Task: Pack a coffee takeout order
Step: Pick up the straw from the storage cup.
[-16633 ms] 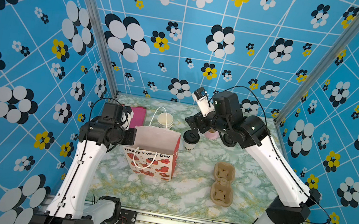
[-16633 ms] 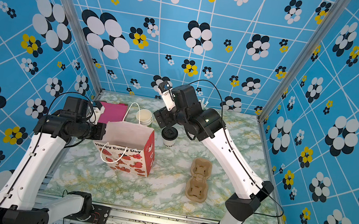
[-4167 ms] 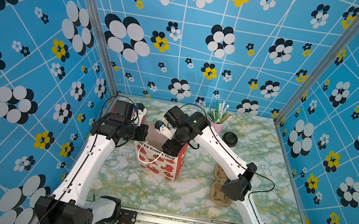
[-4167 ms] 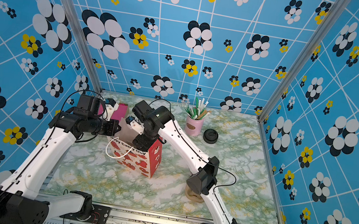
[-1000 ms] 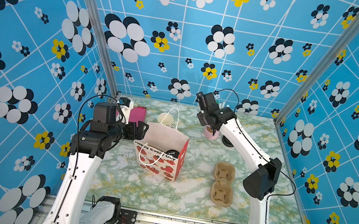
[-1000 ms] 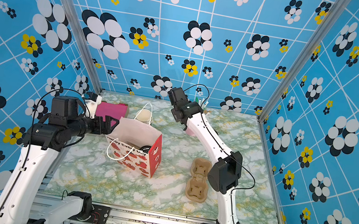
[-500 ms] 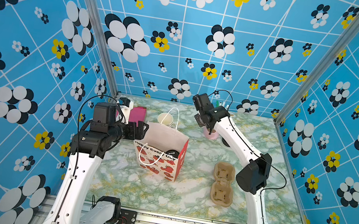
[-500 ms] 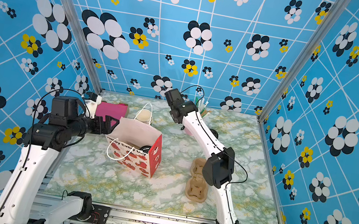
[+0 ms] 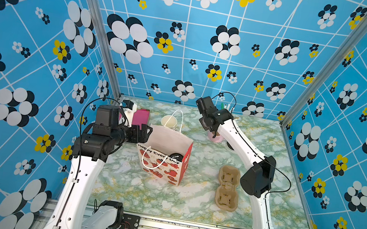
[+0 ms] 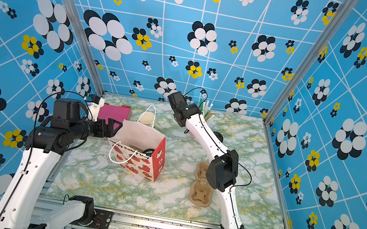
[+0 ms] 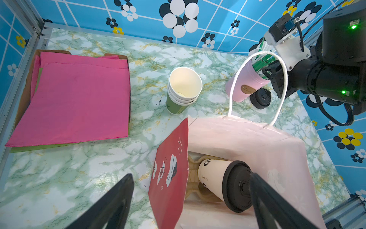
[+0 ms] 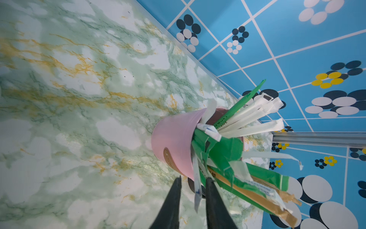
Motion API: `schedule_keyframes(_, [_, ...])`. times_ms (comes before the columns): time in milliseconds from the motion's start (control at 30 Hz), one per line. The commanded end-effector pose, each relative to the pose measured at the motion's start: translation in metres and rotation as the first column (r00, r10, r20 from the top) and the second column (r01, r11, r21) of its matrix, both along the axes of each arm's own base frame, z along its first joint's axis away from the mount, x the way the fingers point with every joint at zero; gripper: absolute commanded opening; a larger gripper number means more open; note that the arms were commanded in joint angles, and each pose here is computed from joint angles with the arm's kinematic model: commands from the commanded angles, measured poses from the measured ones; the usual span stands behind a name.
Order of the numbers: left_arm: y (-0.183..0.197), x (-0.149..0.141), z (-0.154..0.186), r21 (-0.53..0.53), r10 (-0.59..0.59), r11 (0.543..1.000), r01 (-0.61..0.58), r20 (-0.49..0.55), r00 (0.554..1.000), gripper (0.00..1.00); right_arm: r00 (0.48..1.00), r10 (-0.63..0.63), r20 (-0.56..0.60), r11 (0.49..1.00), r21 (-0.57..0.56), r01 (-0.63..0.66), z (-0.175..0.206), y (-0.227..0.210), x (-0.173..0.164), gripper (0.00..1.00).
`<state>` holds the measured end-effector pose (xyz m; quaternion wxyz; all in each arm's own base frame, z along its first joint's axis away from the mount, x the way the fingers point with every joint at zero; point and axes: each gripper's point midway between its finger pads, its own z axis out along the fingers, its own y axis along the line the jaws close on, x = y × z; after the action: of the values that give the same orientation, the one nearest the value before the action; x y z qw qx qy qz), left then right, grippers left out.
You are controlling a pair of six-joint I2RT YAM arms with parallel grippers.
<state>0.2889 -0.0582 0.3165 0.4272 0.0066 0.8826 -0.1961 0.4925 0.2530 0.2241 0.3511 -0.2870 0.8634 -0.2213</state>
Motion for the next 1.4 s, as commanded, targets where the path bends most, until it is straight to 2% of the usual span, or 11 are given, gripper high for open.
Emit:
schedule_keyframes(0, [0.001, 0.003, -0.003, -0.019, 0.003, 1.0, -0.004, -0.002, 1.0, 0.92, 1.0, -0.015, -0.008, 0.999, -0.037, 0.015, -0.007, -0.004, 0.004, 0.2])
schedule_keyframes(167, [0.0, 0.003, -0.003, -0.021, 0.002, 1.0, -0.002, -0.002, 1.0, 0.92, 1.0, -0.021, -0.003, 0.999, -0.048, 0.02, -0.006, -0.006, 0.005, 0.07])
schedule_keyframes(367, [-0.001, 0.004, -0.002, -0.03, -0.002, 1.0, 0.002, 0.002, 1.0, 0.92, 0.999, -0.031, 0.019, 0.998, -0.047, 0.032, 0.009, -0.01, 0.003, 0.0])
schedule_keyframes(667, [-0.003, 0.004, 0.002, -0.04, -0.006, 0.999, 0.006, 0.011, 1.0, 0.92, 0.998, -0.032, 0.055, 0.999, 0.012, 0.031, 0.056, -0.017, -0.011, 0.0])
schedule_keyframes(800, [-0.004, 0.005, 0.005, -0.051, -0.008, 0.999, 0.009, 0.016, 1.0, 0.92, 0.998, -0.004, 0.056, 0.996, 0.09, -0.001, 0.081, -0.015, -0.024, 0.0])
schedule_keyframes(1133, [-0.004, 0.005, 0.006, -0.058, -0.006, 0.998, 0.007, 0.019, 1.0, 0.92, 0.998, 0.04, 0.047, 0.979, 0.199, -0.049, 0.119, -0.014, -0.048, 0.0])
schedule_keyframes(1367, [-0.005, 0.005, 0.005, -0.062, -0.006, 0.998, 0.007, 0.017, 1.0, 0.92, 0.994, 0.071, 0.085, 0.953, 0.29, -0.093, 0.155, -0.014, -0.068, 0.0])
